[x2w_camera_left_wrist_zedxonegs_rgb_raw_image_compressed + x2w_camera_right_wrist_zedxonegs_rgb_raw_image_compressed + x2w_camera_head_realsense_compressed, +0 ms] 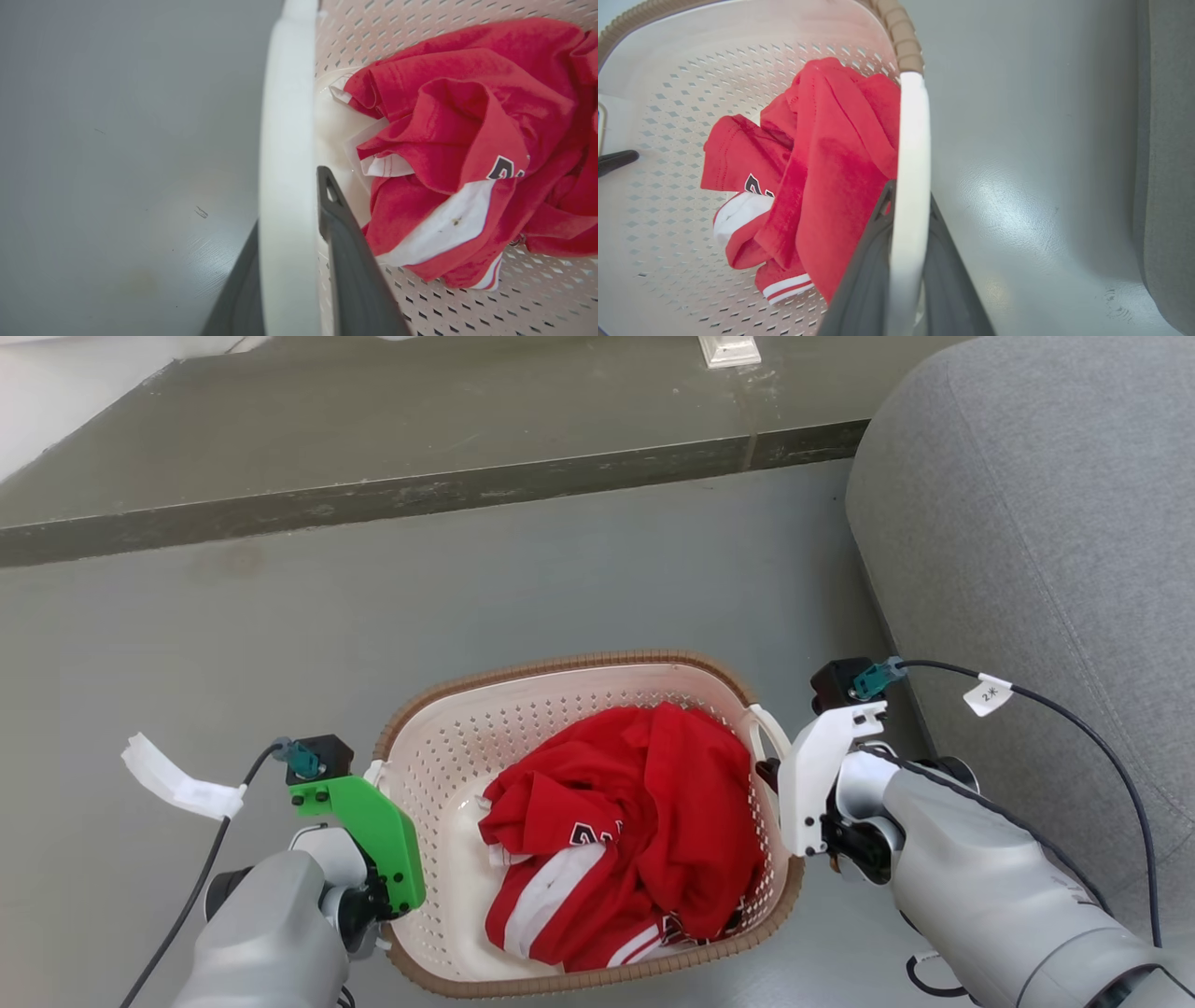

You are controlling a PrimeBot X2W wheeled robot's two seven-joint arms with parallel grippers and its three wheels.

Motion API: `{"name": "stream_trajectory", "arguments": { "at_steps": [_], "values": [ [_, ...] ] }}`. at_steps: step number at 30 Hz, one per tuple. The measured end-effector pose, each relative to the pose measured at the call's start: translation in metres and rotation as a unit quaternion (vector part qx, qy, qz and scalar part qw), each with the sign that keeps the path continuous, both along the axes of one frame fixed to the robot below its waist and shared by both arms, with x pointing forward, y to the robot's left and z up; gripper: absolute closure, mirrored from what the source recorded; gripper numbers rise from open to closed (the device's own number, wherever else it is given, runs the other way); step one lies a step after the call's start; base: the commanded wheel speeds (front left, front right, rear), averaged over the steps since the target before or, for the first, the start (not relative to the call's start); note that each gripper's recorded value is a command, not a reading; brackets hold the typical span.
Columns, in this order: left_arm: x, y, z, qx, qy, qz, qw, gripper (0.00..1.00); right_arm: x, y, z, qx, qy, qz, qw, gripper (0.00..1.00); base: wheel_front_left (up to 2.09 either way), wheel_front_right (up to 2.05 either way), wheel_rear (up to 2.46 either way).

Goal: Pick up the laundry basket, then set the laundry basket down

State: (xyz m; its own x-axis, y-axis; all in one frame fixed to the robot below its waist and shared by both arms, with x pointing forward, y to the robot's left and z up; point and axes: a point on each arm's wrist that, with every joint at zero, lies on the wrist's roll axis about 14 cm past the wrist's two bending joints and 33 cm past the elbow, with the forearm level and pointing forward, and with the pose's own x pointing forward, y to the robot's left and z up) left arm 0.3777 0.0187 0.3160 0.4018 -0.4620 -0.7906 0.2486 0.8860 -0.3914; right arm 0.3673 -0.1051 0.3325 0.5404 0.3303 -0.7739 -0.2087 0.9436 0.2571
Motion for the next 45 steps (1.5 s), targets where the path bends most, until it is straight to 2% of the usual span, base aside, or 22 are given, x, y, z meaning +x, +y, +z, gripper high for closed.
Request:
{"name": "stream_trajectory", "arguments": {
  "at_steps": [33, 45],
  "values": [
    [0.002, 0.000, -0.003, -0.007, 0.001, 0.005, 1.000, 1.00, 0.000, 0.001, -0.004, 0.003, 0.003, 0.013, 1.000, 1.00, 0.00, 0.00, 0.00],
    [0.025, 0.003, -0.012, -0.018, -0.008, 0.021, 1.000, 1.00, 0.023, 0.004, -0.009, 0.014, -0.014, 0.012, 1.000, 1.00, 0.00, 0.00, 0.00]
  ]
}}
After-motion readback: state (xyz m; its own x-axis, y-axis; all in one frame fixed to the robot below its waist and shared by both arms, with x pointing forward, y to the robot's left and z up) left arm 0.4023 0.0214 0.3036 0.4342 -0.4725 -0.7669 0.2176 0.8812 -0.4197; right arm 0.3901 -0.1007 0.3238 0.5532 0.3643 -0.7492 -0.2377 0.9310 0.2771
